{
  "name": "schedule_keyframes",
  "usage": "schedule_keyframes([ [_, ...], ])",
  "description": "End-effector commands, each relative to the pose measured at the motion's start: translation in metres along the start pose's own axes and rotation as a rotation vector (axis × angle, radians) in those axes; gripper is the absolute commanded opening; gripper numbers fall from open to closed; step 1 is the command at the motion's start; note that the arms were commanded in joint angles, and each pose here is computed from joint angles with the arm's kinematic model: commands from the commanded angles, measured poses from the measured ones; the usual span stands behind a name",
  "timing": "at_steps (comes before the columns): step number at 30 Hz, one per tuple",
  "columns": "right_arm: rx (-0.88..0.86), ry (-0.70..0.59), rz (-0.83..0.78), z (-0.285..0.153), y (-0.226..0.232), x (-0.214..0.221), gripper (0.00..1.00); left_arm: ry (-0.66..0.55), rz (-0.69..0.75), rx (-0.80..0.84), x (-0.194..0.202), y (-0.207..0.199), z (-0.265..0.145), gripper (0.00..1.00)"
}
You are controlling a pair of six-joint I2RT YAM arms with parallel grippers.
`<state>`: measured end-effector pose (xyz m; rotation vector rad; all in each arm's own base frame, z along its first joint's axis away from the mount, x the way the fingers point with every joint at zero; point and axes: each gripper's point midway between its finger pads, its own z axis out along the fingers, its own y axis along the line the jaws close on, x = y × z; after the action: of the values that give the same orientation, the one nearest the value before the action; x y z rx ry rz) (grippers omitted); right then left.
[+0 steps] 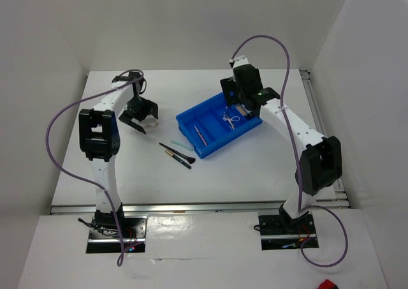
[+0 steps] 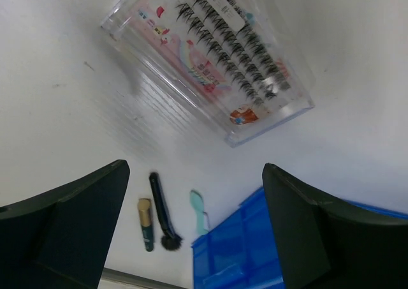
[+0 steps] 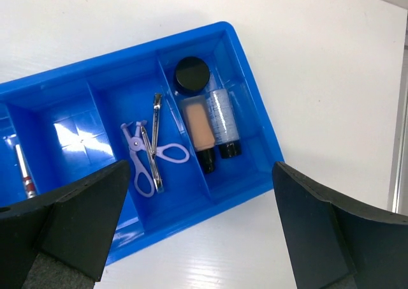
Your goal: Organize the makeup
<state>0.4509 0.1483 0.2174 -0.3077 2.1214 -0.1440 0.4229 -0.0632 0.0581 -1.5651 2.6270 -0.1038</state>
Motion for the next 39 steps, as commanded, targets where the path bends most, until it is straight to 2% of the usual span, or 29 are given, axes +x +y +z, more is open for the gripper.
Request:
schedule_keyframes([
  [1,-0.014,-0.044,0.002,-0.026,-0.005,-0.012,1.0,-0.045,-0.12,0.003,-0.009,-0.012,-0.016,1.0],
  [7,-0.033,-0.034,0.007,-0.037,-0.005,-0.002,1.0,-0.071,-0.222,-0.032,-0.014,-0.021,-0.005,1.0],
  [13,-0.042,-0.033,0.015,-0.049,-0.007,0.002,1.0,-0.07,-0.244,-0.101,-0.011,-0.016,0.002,1.0],
  [19,-0.052,-0.007,0.015,-0.051,-0.006,0.012,1.0,-0.138,-0.255,-0.099,-0.018,-0.013,-0.006,1.0],
  [24,-0.061,-0.015,0.018,-0.054,-0.005,0.01,1.0,-0.135,-0.279,-0.15,-0.019,-0.01,0.01,1.0],
  [30,-0.087,-0.015,0.012,-0.058,0.0,0.014,1.0,-0.133,-0.308,-0.118,-0.022,-0.022,0.018,1.0],
  [39,-0.095,-0.02,0.033,-0.078,0.001,0.022,1.0,-0.116,-0.338,-0.157,-0.015,-0.011,0.038,1.0],
])
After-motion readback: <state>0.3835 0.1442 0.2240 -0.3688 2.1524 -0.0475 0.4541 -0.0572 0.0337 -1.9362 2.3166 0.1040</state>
